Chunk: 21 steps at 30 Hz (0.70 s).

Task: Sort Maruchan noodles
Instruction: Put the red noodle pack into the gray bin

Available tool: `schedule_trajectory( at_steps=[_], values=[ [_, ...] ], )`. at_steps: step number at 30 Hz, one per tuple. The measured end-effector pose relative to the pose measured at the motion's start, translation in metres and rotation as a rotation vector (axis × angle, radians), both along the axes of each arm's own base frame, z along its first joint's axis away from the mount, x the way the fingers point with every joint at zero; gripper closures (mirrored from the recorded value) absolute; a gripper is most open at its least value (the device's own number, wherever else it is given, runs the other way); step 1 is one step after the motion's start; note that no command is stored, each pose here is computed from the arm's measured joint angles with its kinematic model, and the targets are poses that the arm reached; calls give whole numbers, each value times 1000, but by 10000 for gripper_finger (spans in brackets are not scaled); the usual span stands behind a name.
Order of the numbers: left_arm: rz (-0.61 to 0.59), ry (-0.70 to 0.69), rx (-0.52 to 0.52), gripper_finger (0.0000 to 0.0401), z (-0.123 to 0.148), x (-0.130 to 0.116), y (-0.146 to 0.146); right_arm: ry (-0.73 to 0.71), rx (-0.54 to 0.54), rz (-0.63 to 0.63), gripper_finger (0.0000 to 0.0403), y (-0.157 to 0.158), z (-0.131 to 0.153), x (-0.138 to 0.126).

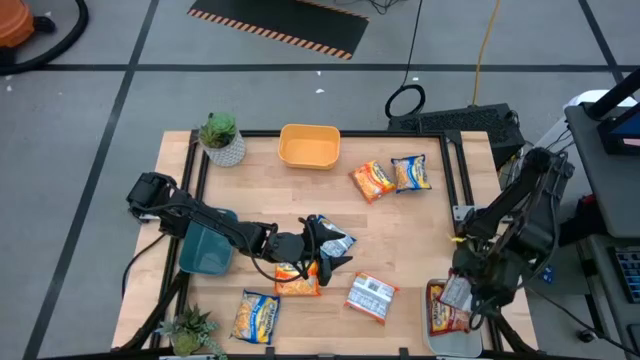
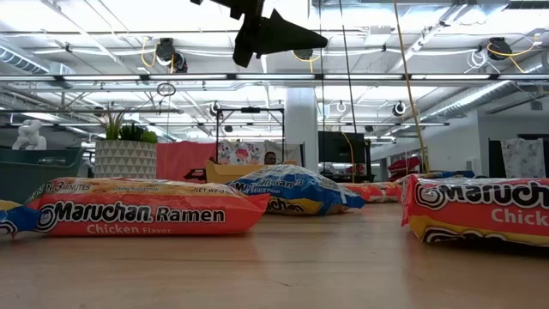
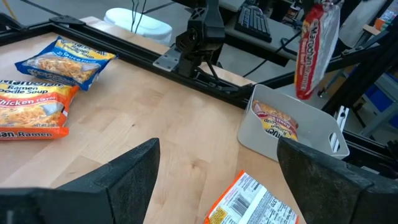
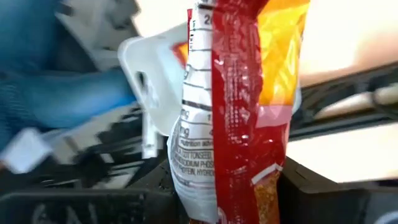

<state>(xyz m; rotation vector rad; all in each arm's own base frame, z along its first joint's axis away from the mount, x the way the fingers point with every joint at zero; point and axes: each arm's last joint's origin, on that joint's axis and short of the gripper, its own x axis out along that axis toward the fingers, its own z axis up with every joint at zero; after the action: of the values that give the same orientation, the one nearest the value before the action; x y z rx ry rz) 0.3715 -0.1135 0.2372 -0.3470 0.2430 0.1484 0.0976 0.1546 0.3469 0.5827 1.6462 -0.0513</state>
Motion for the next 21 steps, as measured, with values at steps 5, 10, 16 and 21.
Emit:
schedule_trajectory(
  at_steps=[5,10,16,21],
  values=[
    [-3,-2,-14,73,0,-1,-4,80,-133,78,282,15,-17,10],
    [-14,-1,-15,73,0,-2,-8,122,-204,140,282,27,-31,16],
    [-20,1,2,73,0,-3,-8,79,-346,201,282,30,-38,17],
    [-20,9,4,73,-1,-3,-8,-8,-408,226,282,31,-38,14]
  ],
)
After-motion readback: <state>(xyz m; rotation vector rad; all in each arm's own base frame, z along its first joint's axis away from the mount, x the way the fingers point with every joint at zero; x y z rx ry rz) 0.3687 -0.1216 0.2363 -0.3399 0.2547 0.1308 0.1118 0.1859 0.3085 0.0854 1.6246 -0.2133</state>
